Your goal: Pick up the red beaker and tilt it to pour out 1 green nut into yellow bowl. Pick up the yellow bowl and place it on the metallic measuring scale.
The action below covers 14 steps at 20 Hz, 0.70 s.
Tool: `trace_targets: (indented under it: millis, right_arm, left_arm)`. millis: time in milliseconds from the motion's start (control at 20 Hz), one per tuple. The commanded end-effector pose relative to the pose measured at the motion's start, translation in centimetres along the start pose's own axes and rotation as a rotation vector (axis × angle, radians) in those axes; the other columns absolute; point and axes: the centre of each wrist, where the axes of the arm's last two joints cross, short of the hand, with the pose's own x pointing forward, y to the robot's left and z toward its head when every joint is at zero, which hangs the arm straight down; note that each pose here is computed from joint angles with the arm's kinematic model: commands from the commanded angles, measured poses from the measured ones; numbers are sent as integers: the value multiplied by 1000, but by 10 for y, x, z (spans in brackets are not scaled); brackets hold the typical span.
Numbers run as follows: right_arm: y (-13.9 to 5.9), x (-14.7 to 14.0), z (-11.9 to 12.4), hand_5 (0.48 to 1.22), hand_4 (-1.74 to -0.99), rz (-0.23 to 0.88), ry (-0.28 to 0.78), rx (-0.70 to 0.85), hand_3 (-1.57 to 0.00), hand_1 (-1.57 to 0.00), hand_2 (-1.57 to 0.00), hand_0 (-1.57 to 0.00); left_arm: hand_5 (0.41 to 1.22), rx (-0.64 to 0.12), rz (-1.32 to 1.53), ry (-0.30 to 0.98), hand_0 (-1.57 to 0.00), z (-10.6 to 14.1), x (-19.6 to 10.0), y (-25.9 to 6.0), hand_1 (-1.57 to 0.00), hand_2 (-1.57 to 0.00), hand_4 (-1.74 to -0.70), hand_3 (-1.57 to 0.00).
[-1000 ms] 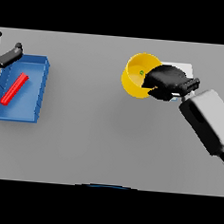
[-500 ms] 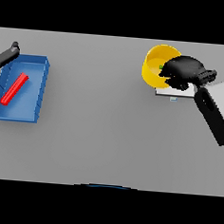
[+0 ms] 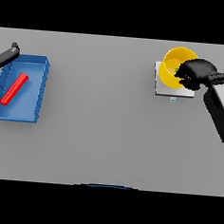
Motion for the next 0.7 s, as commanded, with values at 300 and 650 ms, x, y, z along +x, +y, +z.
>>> trace_targets:
  millis: [300, 650]
  right_arm:
    - [5, -2, -8, 1221, -1670, -34, 21, 16, -1543, -1181, -1293, -1404]
    - [3, -9, -5, 923, -1540, -97, 34, 62, -723, -521, -522, -710]
  left_arm:
    - [772, -2, -5, -5, 1, -4, -6, 3, 1, 1, -841, 1]
    - [766, -6, -1, -3, 1, -5, -6, 0, 1, 1, -848, 1]
